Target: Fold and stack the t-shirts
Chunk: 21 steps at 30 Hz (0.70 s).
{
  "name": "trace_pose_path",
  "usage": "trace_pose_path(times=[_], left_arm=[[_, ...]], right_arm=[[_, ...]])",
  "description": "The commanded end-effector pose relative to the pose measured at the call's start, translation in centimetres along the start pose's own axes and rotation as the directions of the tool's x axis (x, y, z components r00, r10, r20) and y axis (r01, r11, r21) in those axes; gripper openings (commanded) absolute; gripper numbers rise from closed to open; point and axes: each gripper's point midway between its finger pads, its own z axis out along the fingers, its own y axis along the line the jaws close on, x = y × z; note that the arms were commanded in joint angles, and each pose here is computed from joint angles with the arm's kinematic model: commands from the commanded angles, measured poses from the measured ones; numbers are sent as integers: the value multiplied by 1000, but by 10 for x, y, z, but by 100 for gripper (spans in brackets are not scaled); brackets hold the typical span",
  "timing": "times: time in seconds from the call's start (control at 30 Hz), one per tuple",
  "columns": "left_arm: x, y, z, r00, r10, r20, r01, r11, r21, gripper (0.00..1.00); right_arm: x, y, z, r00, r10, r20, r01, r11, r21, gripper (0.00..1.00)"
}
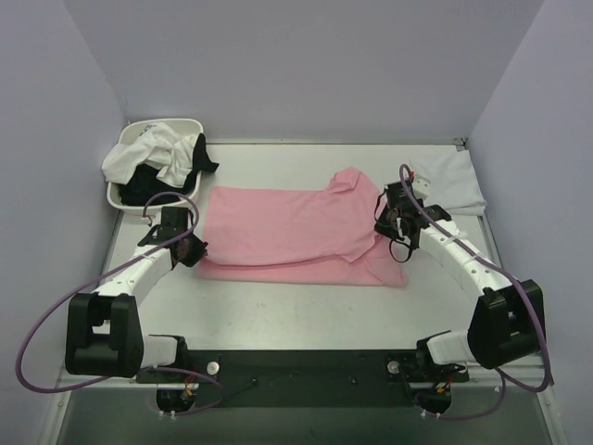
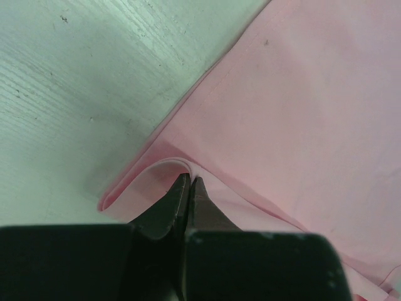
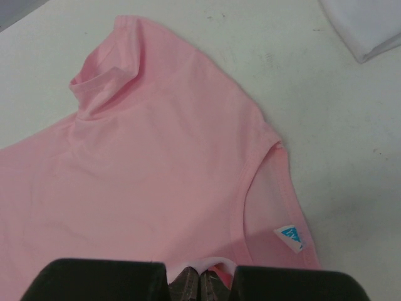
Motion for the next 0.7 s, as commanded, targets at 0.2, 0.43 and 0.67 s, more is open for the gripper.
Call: trace_pose_path(times=[0.2, 0.43, 0.67], left_arm=[[-22, -22, -9, 997, -17, 70, 12, 998, 64, 0], [-20, -19, -8, 998, -16, 69, 12, 998, 58, 0], [-22, -19, -9, 997, -15, 77, 11, 998, 55, 0]], right_arm=[[-7, 26, 19, 997, -40, -63, 37, 998, -48, 0], [-7, 31, 36, 994, -62, -90, 59, 998, -35, 0], [-10, 36, 50, 992, -73, -101, 71, 997, -20, 0]])
